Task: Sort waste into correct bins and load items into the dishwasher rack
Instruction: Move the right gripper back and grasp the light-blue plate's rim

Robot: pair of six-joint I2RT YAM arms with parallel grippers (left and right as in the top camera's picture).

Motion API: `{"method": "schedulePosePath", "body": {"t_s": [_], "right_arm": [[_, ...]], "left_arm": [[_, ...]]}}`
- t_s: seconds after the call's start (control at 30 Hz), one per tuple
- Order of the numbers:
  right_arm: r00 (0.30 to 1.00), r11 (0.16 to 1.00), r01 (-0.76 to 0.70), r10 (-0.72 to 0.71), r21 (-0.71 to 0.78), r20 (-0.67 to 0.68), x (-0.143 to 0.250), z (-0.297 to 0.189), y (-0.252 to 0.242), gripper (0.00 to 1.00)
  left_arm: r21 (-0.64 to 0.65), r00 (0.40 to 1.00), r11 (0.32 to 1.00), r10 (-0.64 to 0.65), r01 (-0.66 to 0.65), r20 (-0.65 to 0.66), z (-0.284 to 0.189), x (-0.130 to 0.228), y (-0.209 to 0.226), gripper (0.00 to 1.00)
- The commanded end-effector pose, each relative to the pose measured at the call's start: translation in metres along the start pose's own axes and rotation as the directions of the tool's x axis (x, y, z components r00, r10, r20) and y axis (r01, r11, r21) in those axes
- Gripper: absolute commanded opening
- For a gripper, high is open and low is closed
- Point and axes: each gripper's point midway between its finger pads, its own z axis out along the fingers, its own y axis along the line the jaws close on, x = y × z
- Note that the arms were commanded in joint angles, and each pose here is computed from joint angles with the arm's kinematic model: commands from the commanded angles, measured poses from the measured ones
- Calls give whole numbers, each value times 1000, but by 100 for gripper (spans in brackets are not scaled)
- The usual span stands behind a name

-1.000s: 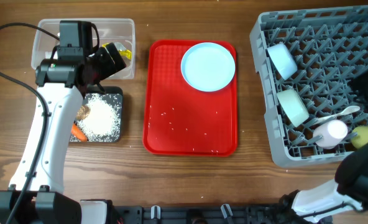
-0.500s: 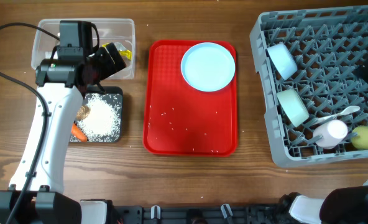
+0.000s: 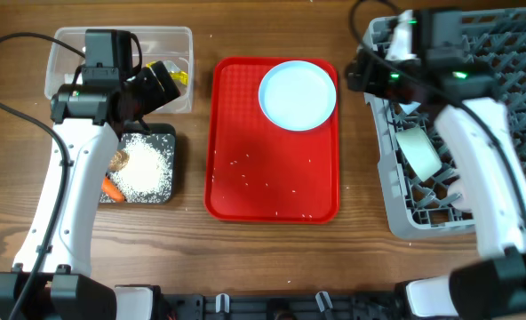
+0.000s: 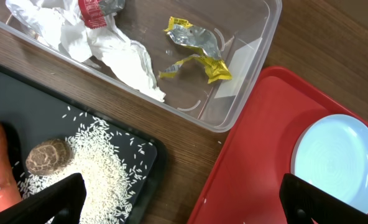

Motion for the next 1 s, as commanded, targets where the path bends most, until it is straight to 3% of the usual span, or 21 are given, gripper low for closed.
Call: {"method": "schedulePosePath", "body": {"t_s": [0.0,0.03,0.17,0.4,0.53,0.83,0.9,0.97], "right_arm": [[988,990,-114,122,86,-93,17,55,-6,65],[976,982,-152,167,113,-141,28,79,-11,58],[940,963,-190,235,194,-246,59,136,-29,49],[905,959,-165,240,230,-352,97,183,-38,39],[904,960,-157,234,232,-358,99,187,-40,38],[936,964,-107,180,242,-303,85,191,-46,24],[944,970,-60,132,236,-303,83,192,-47,17],[950,967,-29,105,255,-292,80,191,-52,4]], "left_arm": [[0,1000,1000,-10,10,13,-3,-4,0,100],[0,1000,1000,-10,10,13,-3,-4,0,100],[0,1000,1000,-10,10,13,-3,-4,0,100],[0,1000,1000,-10,10,13,-3,-4,0,100],[0,1000,1000,-10,10,13,-3,-4,0,100],[0,1000,1000,-10,10,13,-3,-4,0,100],[0,1000,1000,-10,10,13,-3,-4,0,100],[0,1000,1000,-10,10,13,-3,-4,0,100]]}}
